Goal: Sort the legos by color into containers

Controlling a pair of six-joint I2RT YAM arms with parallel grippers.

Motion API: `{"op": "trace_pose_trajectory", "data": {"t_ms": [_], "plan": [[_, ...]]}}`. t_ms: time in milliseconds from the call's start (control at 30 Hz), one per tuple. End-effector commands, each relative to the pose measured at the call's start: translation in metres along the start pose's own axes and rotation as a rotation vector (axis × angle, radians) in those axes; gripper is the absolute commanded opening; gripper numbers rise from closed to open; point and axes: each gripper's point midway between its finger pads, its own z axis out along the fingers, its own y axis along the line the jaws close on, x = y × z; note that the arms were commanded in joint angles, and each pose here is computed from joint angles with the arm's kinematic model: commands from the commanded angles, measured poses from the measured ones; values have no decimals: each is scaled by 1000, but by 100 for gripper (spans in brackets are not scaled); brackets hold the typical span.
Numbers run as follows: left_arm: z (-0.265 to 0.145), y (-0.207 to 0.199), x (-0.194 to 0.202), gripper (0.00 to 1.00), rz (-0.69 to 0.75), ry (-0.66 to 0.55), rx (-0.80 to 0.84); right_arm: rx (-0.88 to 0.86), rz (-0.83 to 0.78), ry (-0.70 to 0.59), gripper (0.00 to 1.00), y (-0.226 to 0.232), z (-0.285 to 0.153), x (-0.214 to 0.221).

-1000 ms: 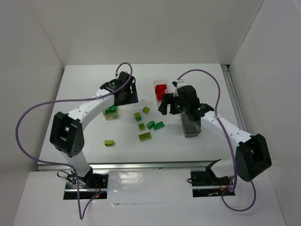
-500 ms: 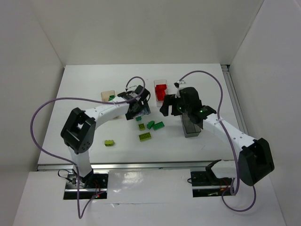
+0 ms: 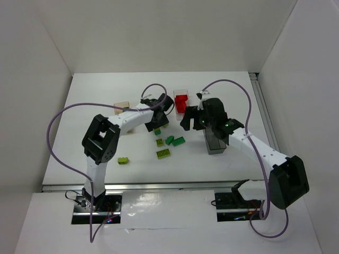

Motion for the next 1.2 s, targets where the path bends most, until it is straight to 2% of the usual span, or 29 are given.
{"op": "trace_pose_trajectory", "data": {"t_ms": [0, 133, 167, 233, 367, 467, 600, 667, 767, 833, 933, 1033, 1167], "plan": [[2, 4, -6, 69, -23, -15, -36, 5, 0, -29, 88, -1, -8, -6], [3, 7, -4, 61, -9, -11, -45, 14, 1, -32, 88, -2, -8, -7], [3, 7, -4, 54, -9, -11, -45, 14, 1, -32, 88, -2, -8, -7], [3, 8, -4, 49, 0, -10, -45, 14, 1, -32, 88, -2, -8, -7], [-5, 14, -14, 31, -6, -36, -43, 17, 2, -23, 88, -3, -8, -5], [-11, 21, -28, 25, -30, -50, -37, 17, 2, -23, 88, -3, -8, -5], [-24, 31, -42, 23, 7, -73, -16, 5, 0, -29, 88, 0, -11, -6], [-31, 30, -44, 19, 33, -53, 14, 8, 2, -20, 88, -2, -10, -2], [-53, 15, -59, 17, 112, -43, 141, -10, -46, -16, 88, 10, -11, -3], [-66, 10, -66, 15, 192, -45, 198, 63, -93, -18, 88, 11, -8, -2], [-84, -7, -67, 14, 281, -15, 315, 33, -156, -29, 88, 41, -4, -2], [-94, -13, -66, 10, 300, 13, 379, 3, -191, -54, 88, 64, 1, -1], [-107, -16, -70, 8, 222, 14, 389, 48, -231, -119, 88, 88, 11, -9]]}}
